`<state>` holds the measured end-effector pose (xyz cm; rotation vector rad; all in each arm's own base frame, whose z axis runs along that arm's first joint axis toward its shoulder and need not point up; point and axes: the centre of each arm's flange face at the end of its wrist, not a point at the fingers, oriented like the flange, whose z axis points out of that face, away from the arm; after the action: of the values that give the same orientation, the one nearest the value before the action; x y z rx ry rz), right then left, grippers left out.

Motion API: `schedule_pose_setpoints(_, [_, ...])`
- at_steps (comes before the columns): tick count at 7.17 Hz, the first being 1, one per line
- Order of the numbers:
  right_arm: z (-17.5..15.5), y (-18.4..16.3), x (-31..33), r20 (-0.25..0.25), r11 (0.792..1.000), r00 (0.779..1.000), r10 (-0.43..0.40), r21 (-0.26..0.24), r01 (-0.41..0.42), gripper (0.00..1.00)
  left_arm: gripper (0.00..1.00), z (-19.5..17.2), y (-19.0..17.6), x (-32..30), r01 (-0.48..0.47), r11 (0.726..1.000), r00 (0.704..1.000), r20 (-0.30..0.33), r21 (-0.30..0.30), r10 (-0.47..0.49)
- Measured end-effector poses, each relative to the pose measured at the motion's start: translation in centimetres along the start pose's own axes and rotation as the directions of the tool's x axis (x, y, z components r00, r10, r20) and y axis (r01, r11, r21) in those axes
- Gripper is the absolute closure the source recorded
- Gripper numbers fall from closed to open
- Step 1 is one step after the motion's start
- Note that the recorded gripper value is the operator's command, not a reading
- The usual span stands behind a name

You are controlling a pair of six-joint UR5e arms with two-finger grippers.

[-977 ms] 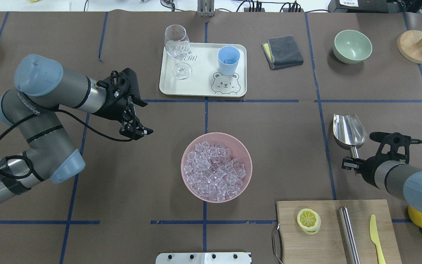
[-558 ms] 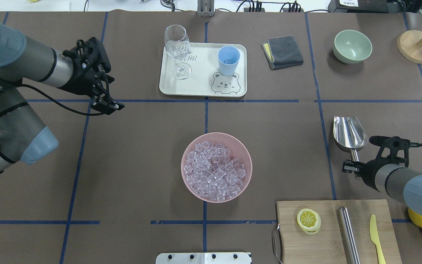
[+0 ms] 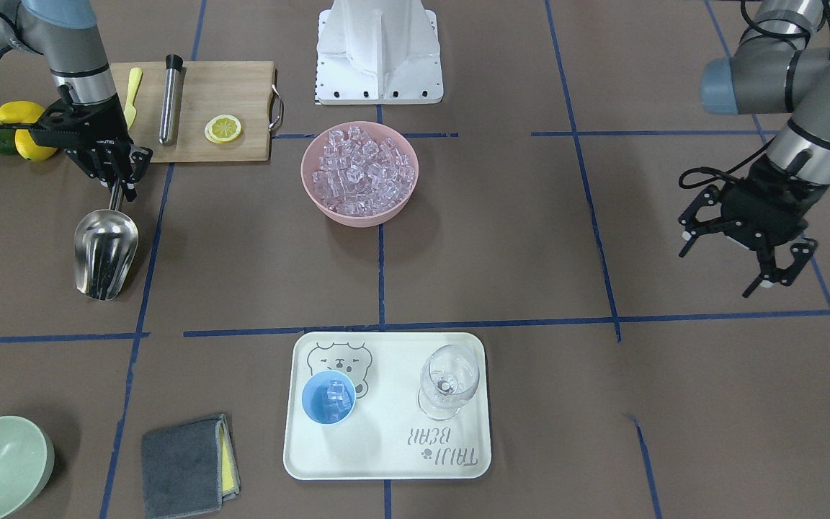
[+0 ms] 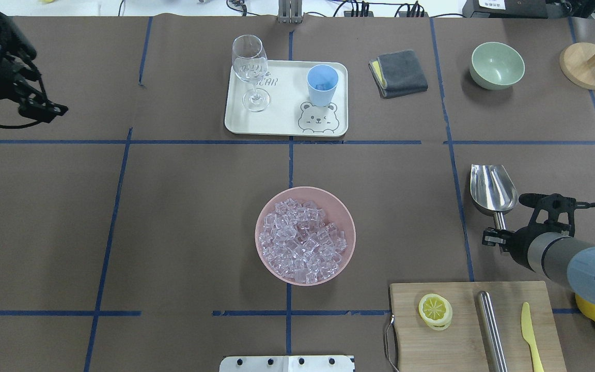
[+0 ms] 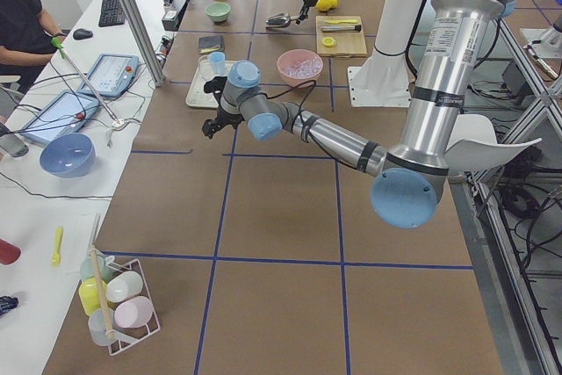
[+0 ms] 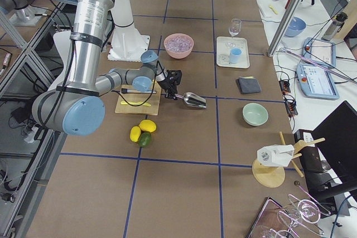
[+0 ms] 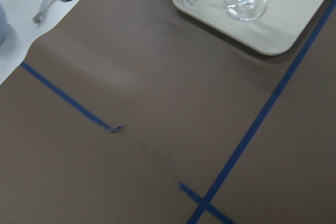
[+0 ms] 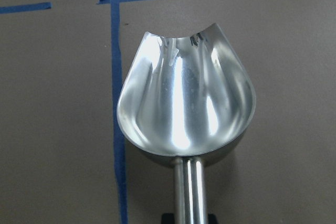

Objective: Put ice in cup with scoop
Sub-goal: 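Lower the scoop to its starting spot while the left arm withdraws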

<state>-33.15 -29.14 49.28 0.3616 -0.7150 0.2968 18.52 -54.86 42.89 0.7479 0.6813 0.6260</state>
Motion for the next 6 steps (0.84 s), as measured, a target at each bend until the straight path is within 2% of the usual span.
schedule_pose_setpoints(3, [0.2, 0.2, -0.1, -0.002, 1.000, 1.000, -0.025, -0.009, 0.025, 0.00, 0.00, -2.1, 9.0, -5.4, 0.128, 0.988, 0.989, 0.086, -0.082, -0.121])
schedule_pose_setpoints(5, [-0.2, -1.0, 0.3, 0.010, 0.996, 0.998, -0.061, -0.067, 0.061, 0.00, 0.00, -4.2, 12.5, -8.9, 0.246, 0.959, 0.965, 0.123, -0.142, -0.230])
schedule_pose_setpoints(6, [-0.8, -3.3, 1.5, 0.022, 0.991, 0.997, -0.068, -0.111, 0.070, 0.00, 0.00, -5.0, 13.4, -10.0, 0.300, 0.940, 0.952, 0.113, -0.164, -0.284])
